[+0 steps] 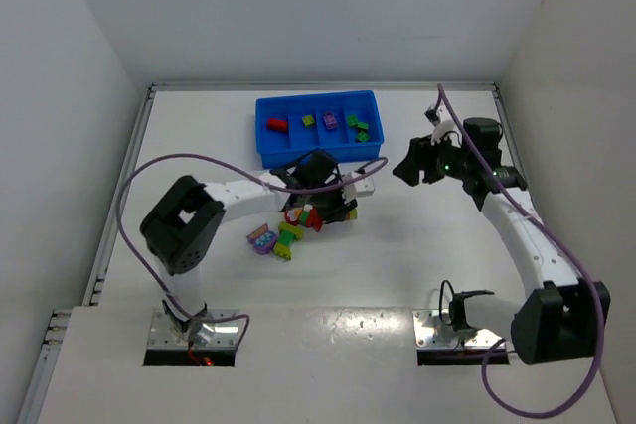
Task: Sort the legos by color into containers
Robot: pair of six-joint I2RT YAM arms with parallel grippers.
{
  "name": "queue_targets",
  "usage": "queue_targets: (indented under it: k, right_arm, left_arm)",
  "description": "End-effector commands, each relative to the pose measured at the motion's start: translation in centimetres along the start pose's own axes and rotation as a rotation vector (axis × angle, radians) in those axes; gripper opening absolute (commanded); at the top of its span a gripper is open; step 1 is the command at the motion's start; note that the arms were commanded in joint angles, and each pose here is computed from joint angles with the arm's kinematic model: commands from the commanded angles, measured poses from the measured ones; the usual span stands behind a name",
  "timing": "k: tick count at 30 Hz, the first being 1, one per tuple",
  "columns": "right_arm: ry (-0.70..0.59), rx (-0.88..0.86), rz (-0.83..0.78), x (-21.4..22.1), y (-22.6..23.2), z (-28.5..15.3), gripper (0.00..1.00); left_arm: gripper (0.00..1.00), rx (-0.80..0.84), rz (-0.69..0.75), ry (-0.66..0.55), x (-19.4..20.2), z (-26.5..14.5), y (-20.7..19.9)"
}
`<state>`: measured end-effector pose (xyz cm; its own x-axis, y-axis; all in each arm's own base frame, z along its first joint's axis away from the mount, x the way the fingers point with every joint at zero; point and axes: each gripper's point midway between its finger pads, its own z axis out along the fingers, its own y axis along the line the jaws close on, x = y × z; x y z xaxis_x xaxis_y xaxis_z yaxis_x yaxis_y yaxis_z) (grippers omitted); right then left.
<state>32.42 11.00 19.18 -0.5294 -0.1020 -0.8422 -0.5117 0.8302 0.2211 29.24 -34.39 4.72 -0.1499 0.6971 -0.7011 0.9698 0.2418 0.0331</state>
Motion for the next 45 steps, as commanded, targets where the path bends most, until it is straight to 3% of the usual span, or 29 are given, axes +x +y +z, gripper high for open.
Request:
queue_targets:
  k: [1, 6, 20, 35, 45]
  right_arm:
    - [-0.026, -0.316, 0.266, -0.4, 4.9, 1.3, 0.63]
    - [0.028, -0.553, 0.537, -0.7, 7.8, 1.8, 0.73]
    - [0.080, -0.751, 0.516, -3.6, 11.2, 2.8, 0.74]
    - [0.129, -0.575, 0.538, 0.5, 9.3, 4.4, 0.75]
    - [0.195, -0.677, 0.573, 1.3, 11.2, 4.0, 0.55]
  left_arm:
    - [0.12, -0.071, -0.033, -0.236, -7.2, -6.1, 0.5]
    - [0.12, -0.109, -0.081, -0.338, -10.2, -10.6, -0.1]
    - [0.13, -0.109, -0.080, -0.340, -10.5, -11.5, -0.4]
    - [0.13, -0.120, -0.065, -0.364, -12.0, -11.6, 0.0]
    - [0.13, -0.177, -0.056, -0.371, -12.8, -12.1, 1.2]
